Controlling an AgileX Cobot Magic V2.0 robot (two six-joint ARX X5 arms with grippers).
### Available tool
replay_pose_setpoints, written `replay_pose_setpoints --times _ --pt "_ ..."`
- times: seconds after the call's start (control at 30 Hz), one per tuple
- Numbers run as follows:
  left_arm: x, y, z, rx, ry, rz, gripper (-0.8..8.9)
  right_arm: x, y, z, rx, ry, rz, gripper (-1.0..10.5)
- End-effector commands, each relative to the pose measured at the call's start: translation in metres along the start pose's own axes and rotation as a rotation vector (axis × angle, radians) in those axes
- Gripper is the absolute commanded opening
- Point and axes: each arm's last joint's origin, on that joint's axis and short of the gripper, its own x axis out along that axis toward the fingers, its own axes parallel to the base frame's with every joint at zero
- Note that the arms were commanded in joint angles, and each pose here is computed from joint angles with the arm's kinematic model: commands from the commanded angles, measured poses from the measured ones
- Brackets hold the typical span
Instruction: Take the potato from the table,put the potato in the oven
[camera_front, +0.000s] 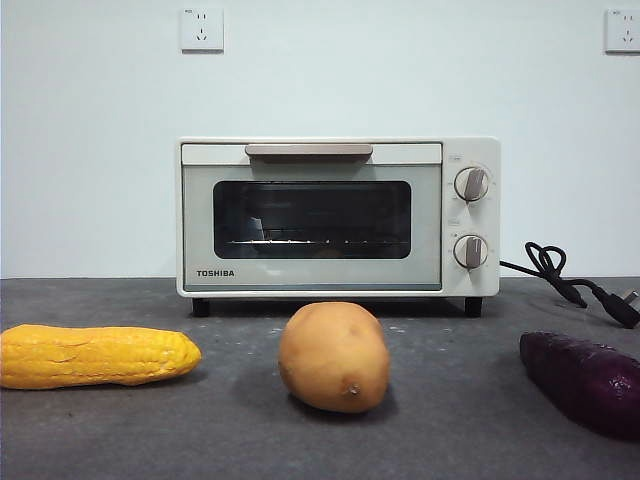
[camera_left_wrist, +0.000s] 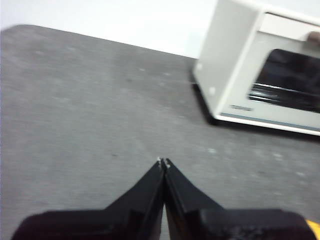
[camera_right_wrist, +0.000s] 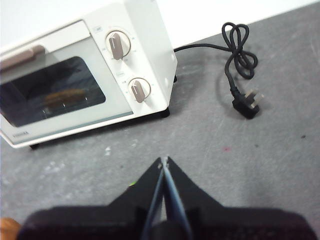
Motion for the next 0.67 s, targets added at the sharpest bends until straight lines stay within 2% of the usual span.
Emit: replay_pose_setpoints --times 0.03,0.1,0.3,0.37,0.47,0.67 --pt "0.0 -0.001 -0.002 -0.049 0.033 -0.061 -0.08 0.0 0.0 -0.001 0.12 0.007 0.001 -0.1" --pt "-0.002 -0.003 0.001 -0.072 0.048 -0.076 -0.08 -0.001 0.002 0.003 0.151 -0.001 0.014 -0.1" --pt "-0.013 -0.011 0.024 -0.108 0.042 -0.133 -0.08 -0.008 0.014 0.031 0.146 -0.016 0.093 -0.1" --pt "-0.018 -0.015 0.036 -0.114 0.036 -0.162 -0.08 -0.011 0.018 0.043 0.147 -0.005 0.092 -0.1" --pt "-0.025 -0.02 0.053 -0.113 0.051 -0.201 -0.08 -0.013 0.025 0.059 0.123 0.05 0.098 -0.1" --pt "-0.033 -0.033 0.087 -0.1 0.139 -0.309 -0.08 -0.016 0.042 0.096 0.038 0.218 0.2 -0.1"
